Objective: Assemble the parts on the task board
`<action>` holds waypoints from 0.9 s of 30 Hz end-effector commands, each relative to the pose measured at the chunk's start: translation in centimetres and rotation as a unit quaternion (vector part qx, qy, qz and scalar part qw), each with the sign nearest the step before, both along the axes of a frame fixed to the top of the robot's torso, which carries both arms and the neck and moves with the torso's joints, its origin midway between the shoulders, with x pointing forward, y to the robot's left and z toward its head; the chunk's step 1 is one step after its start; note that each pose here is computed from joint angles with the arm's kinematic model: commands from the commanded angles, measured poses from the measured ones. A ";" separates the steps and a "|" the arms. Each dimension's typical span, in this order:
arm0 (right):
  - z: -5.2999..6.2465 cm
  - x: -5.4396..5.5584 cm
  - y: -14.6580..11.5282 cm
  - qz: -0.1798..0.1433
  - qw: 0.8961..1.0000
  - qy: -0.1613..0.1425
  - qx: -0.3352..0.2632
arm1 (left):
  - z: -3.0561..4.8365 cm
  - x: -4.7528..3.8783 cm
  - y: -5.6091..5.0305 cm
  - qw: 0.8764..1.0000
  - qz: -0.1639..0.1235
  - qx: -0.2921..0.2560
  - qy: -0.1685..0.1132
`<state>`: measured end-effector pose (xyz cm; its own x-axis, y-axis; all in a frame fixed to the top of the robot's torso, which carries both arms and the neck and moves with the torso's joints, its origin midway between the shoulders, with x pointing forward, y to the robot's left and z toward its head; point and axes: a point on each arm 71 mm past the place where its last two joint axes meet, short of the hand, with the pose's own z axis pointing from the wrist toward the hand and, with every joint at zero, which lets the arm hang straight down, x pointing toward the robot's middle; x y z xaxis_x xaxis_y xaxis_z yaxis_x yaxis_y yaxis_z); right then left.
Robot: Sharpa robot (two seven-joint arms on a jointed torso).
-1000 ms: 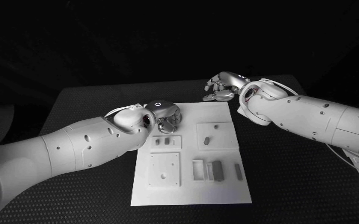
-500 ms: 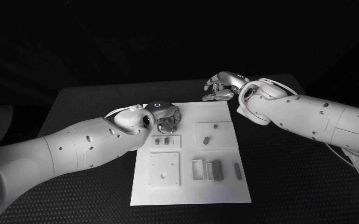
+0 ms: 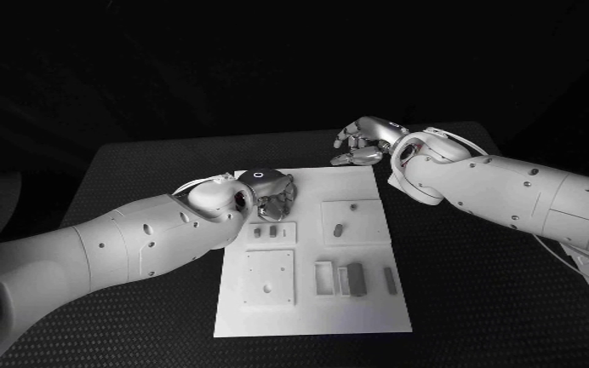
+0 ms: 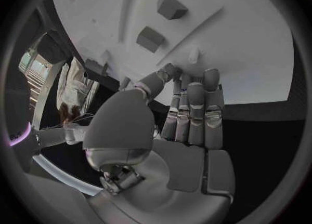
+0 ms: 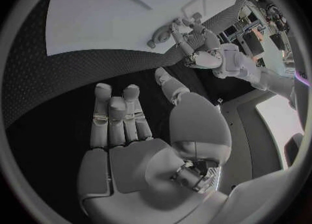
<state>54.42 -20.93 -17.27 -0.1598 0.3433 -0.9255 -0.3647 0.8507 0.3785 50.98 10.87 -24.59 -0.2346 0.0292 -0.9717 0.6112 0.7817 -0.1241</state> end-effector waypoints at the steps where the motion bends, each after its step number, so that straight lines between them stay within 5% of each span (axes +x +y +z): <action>1: 0.0 -0.1 0.1 0.007 1.000 0.001 -0.001 | -0.32 -0.17 -0.3 1.000 -0.008 0.007 0.007; 27: 0.0 -0.1 0.1 0.007 1.000 0.001 -0.001 | -0.84 -0.35 -0.4 1.000 -0.011 0.013 0.020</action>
